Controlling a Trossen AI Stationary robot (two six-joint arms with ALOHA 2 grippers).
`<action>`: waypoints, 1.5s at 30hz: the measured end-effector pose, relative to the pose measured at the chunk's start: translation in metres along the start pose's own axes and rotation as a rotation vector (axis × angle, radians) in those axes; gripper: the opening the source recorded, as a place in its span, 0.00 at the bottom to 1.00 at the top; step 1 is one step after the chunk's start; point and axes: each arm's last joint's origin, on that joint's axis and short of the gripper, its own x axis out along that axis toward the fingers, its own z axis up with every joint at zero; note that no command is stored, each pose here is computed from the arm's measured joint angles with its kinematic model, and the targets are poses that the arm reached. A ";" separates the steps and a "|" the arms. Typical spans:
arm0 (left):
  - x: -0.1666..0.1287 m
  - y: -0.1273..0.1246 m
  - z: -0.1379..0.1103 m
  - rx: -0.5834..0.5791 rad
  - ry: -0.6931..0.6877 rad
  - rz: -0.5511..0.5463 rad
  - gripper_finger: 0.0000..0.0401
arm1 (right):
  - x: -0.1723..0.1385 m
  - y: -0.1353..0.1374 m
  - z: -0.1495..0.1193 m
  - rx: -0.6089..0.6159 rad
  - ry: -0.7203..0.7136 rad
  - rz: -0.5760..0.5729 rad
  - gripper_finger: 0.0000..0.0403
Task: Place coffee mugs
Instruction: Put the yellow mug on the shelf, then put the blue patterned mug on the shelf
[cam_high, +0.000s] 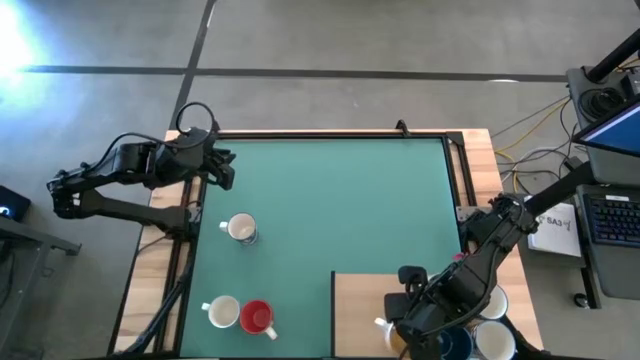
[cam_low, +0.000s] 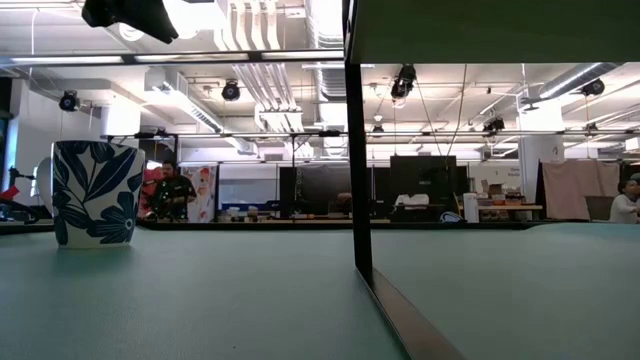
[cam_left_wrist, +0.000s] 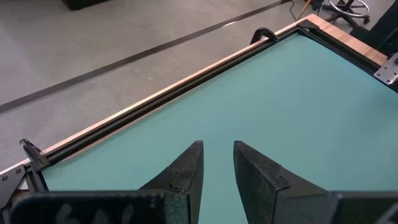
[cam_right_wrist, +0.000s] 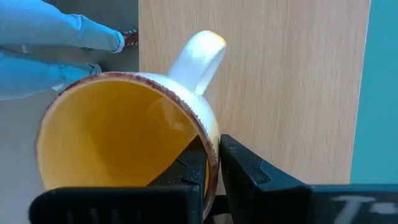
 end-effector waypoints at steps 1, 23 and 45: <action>0.000 0.000 0.000 0.000 0.000 0.000 0.18 | 0.000 0.000 0.000 0.000 0.000 0.000 0.07; 0.000 0.001 -0.002 0.011 0.016 0.008 0.18 | 0.000 0.003 -0.001 0.015 0.054 0.070 0.18; 0.001 0.000 -0.002 -0.009 0.040 -0.022 0.18 | -0.037 -0.003 0.007 0.004 -0.114 0.054 0.17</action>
